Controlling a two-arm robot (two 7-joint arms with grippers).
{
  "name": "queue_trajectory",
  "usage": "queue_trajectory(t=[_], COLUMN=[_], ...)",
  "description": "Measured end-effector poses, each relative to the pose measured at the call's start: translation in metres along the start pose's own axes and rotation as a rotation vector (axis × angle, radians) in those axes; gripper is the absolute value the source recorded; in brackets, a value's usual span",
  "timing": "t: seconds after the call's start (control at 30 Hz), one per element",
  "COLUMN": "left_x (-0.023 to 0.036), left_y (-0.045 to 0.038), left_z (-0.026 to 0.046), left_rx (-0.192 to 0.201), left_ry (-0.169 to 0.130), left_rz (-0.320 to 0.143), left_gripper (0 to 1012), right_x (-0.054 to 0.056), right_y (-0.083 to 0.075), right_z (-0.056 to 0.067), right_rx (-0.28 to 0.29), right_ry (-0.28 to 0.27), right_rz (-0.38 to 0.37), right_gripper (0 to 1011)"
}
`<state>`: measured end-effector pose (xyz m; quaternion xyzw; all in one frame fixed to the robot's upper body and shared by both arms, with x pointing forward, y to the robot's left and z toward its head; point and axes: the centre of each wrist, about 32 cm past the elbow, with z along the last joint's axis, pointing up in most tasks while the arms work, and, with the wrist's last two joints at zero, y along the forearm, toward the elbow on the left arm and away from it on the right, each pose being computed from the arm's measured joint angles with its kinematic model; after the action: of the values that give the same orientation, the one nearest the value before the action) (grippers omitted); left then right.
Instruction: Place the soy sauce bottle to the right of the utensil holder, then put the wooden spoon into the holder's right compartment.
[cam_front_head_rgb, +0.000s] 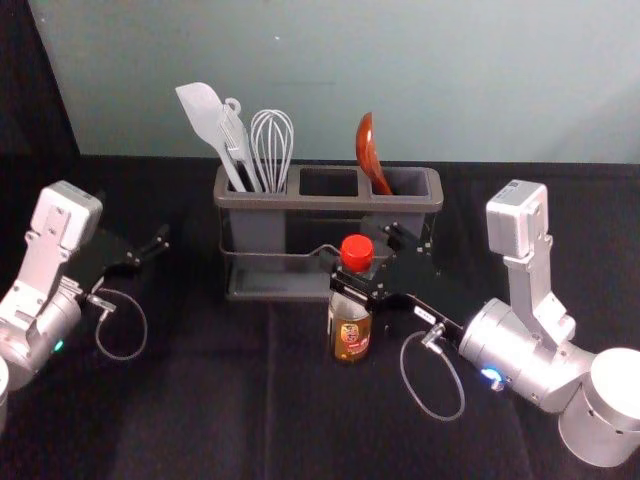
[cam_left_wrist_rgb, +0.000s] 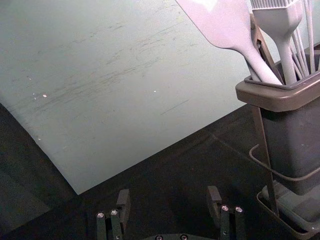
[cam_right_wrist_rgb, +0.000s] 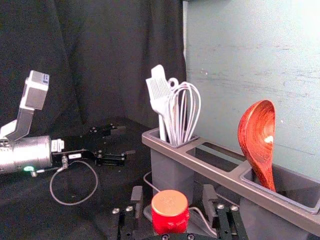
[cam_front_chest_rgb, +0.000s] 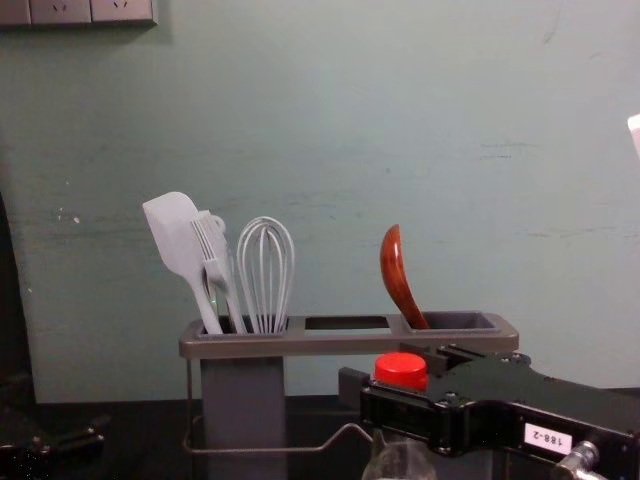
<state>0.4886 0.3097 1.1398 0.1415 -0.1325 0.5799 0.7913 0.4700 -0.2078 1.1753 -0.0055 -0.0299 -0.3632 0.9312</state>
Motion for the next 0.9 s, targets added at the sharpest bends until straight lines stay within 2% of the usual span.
queue_trajectory(t=[0.17,0.2,0.37,0.4,0.43,0.7,0.9], left_x=[0.0000,0.0000,0.0000,0.0000,0.0000,0.0000,0.0000], left_y=[0.0000,0.0000,0.0000,0.0000,0.0000,0.0000,0.0000], left_z=[0.0000,0.0000,0.0000,0.0000,0.0000,0.0000,0.0000], left_rx=[0.000,0.000,0.000,0.000,0.000,0.000,0.000], left_ry=[0.000,0.000,0.000,0.000,0.000,0.000,0.000], left_rz=[0.000,0.000,0.000,0.000,0.000,0.000,0.000], left_gripper=[1005,1005,1005,1005,1005,1005,1005], right_x=[0.000,0.000,0.000,0.000,0.000,0.000,0.000], right_y=[0.001,0.001,0.000,0.000,-0.001,-0.011,-0.024], right_z=[0.000,0.000,0.000,0.001,0.001,0.009,0.017], right_rx=[0.000,-0.001,-0.004,-0.004,-0.004,0.011,0.027], right_ry=[0.001,-0.001,-0.012,-0.012,-0.014,-0.027,-0.035], right_rz=[0.000,0.000,0.001,0.001,0.001,-0.012,-0.024], right_gripper=[669,609,448,448,396,380,380])
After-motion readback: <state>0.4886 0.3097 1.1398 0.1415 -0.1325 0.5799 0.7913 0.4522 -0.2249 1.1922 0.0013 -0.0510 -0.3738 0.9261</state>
